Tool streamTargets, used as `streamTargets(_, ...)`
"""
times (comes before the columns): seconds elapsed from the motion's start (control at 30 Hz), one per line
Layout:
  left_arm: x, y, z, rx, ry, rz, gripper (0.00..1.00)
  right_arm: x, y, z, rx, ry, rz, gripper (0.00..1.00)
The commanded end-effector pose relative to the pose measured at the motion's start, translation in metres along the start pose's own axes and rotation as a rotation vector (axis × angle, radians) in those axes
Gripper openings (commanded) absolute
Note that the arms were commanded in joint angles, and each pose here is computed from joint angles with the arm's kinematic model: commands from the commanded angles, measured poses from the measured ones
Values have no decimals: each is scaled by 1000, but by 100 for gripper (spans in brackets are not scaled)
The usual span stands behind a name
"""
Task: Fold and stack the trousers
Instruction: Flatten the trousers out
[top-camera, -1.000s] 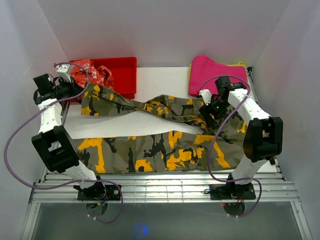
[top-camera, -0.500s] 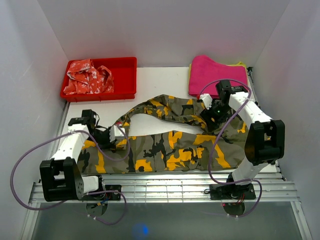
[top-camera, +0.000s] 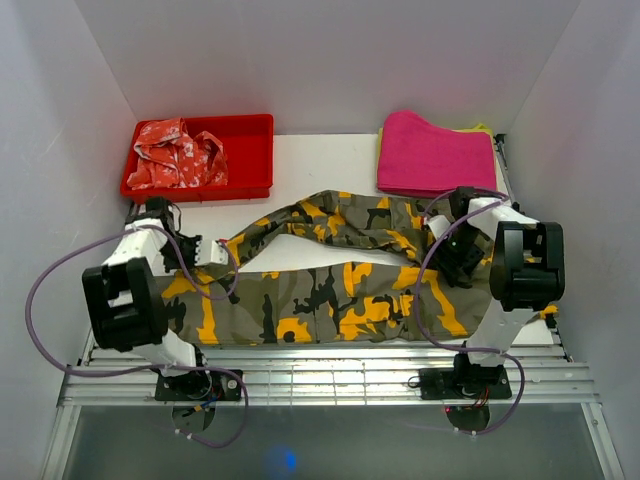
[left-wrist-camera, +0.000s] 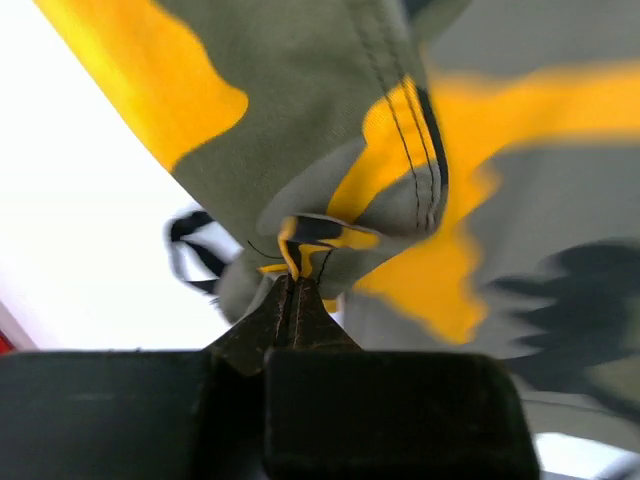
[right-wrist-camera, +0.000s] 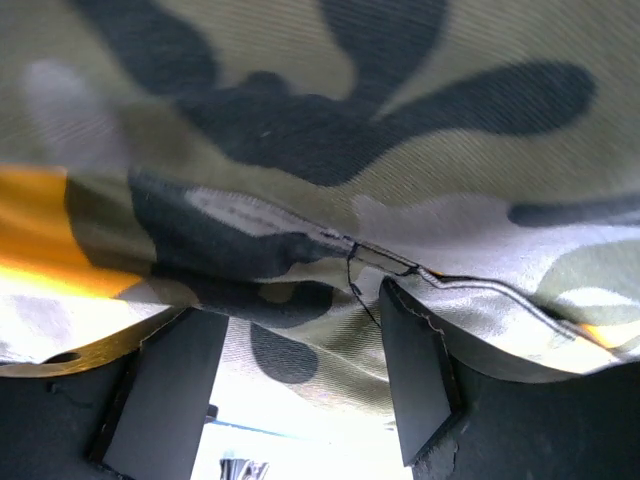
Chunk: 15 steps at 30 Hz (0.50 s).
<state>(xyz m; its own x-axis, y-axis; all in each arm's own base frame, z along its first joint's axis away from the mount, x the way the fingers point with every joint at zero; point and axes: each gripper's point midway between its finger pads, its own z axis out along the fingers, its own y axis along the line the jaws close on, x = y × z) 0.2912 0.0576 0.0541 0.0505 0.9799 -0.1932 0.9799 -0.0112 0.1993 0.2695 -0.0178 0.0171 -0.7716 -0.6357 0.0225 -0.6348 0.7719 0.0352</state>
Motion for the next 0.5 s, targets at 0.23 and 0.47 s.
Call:
streamTargets(0.23,105,75,9,-196,195,1,0,25,19,8,-84,39,18,65)
streamTargets(0.47,101,137,-22,-460,106,-165,30,2,63,-5,-162,-13,-73,66)
